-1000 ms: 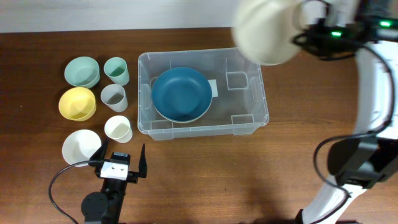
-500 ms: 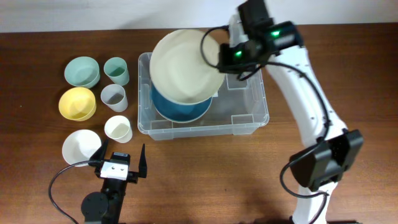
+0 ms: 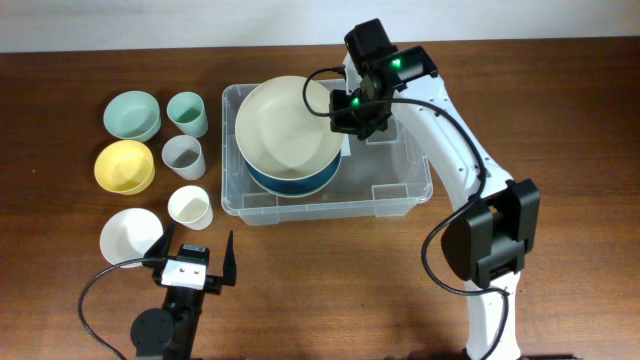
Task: Pack container
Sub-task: 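Carry the cream bowl left over the container, then lower the cream bowl onto the teal plate and open the right gripper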
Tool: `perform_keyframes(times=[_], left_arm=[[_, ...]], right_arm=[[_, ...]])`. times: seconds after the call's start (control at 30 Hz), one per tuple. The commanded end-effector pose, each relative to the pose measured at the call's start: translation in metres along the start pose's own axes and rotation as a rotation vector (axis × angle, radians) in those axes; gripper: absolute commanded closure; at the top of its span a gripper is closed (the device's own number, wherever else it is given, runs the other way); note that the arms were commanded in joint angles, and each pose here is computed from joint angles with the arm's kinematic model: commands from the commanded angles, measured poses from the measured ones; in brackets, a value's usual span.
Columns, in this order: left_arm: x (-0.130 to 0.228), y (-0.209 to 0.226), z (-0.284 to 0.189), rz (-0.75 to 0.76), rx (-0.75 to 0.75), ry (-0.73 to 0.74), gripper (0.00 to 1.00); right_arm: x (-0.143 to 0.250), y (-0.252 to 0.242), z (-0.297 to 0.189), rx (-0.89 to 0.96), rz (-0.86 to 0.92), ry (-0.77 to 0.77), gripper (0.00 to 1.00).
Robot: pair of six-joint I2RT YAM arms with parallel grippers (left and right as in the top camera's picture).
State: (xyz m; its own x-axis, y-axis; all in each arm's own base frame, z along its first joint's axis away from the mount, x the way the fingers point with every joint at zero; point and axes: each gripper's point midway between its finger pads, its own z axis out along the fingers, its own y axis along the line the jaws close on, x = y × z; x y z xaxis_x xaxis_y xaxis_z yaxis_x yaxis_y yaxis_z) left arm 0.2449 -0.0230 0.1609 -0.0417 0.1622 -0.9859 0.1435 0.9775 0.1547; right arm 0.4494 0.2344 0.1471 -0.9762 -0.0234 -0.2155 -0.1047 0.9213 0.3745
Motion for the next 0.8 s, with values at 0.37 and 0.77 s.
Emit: perform_keyframes(times=[0.37,0.77], left_arm=[[0.001,0.002,0.000,0.009,-0.011,0.003,0.00],[0.001,0.002,0.000,0.009,-0.011,0.003,0.01]], right_arm=[[0.002,-0.011,0.043,0.009,0.051,0.059,0.96],[0.005,-0.003,0.046,-0.039,0.052,0.080,0.94]])
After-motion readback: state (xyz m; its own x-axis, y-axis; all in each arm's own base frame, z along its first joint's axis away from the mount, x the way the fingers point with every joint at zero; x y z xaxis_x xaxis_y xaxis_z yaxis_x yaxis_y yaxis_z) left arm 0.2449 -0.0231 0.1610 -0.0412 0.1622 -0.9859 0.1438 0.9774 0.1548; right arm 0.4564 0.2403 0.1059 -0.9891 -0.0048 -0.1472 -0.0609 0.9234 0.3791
